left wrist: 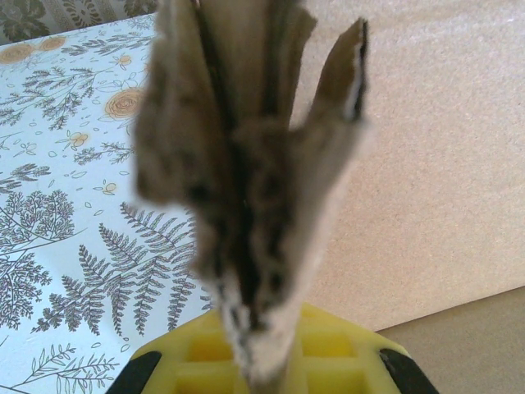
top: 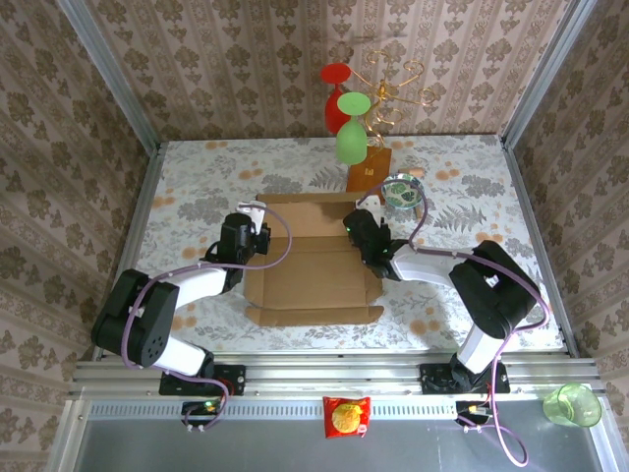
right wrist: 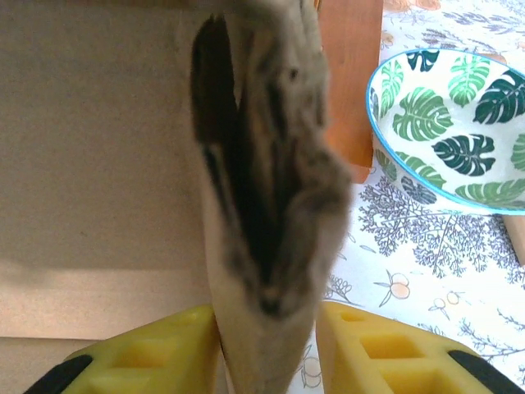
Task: Fold the paper box
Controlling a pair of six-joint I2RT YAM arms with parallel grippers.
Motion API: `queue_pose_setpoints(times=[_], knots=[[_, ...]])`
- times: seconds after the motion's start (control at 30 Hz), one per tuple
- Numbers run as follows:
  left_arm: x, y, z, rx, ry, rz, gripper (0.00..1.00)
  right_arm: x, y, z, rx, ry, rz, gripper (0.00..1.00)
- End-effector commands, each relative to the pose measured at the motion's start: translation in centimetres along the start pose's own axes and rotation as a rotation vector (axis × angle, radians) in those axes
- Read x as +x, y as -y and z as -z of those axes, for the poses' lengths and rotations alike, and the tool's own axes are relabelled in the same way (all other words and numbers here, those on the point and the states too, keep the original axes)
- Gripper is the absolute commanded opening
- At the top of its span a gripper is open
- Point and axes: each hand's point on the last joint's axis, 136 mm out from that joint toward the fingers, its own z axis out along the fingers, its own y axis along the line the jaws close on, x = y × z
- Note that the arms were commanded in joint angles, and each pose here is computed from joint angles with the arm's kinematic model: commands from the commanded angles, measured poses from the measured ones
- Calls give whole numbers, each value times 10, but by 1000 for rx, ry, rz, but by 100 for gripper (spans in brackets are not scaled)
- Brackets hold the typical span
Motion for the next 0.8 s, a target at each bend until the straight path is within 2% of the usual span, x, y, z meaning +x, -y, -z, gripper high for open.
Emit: queue_pose_setpoints(times=[0.0, 0.1, 0.2, 0.37, 0.6, 0.77], knots=[[1, 1, -2, -4, -23, -44, 0, -4, -1, -5, -15, 14, 4, 37], [1, 1, -3, -5, -25, -45, 0, -5, -3, -9, -7, 12, 12, 37], [2, 1, -5, -5, -29, -44, 0, 1, 2, -15, 35, -5, 20, 29], [5, 1, -7, -6, -38, -36, 0, 9, 22, -16, 182, -37, 15, 1], [6, 0, -9, -16, -45, -26, 0, 12, 31, -9, 266, -50, 7, 0], [8, 0, -9, -14, -49, -19, 0, 14, 26, -6, 249, -56, -11, 0]])
